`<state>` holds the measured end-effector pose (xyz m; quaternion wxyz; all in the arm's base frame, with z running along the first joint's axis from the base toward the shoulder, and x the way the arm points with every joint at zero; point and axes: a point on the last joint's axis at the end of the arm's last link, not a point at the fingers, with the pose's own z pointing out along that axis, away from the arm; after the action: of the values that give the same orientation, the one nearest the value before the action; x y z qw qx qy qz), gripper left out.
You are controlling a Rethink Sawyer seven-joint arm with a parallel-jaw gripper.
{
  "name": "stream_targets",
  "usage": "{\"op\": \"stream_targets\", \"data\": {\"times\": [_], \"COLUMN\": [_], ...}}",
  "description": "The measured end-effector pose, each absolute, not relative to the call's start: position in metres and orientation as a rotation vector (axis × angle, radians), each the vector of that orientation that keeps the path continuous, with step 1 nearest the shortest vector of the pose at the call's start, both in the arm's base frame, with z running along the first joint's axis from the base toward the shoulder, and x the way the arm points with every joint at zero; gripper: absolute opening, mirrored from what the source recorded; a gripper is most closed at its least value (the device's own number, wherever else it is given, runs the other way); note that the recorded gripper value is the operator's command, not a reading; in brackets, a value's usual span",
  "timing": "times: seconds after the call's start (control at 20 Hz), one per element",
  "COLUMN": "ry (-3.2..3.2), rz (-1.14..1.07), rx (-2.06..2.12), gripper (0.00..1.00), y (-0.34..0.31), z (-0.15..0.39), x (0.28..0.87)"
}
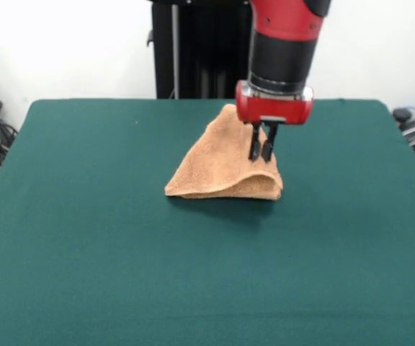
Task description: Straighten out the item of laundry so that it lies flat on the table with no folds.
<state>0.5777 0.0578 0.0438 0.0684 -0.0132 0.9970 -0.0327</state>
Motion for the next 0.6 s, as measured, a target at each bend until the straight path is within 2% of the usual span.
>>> {"op": "stream_targets", "data": {"times": [0.6], "ry": [2.987], "rz": [-0.100], "rx": [0.043], "gripper": [0.00], "y": [0.030], "z": [0.084], "x": [0.574]}}
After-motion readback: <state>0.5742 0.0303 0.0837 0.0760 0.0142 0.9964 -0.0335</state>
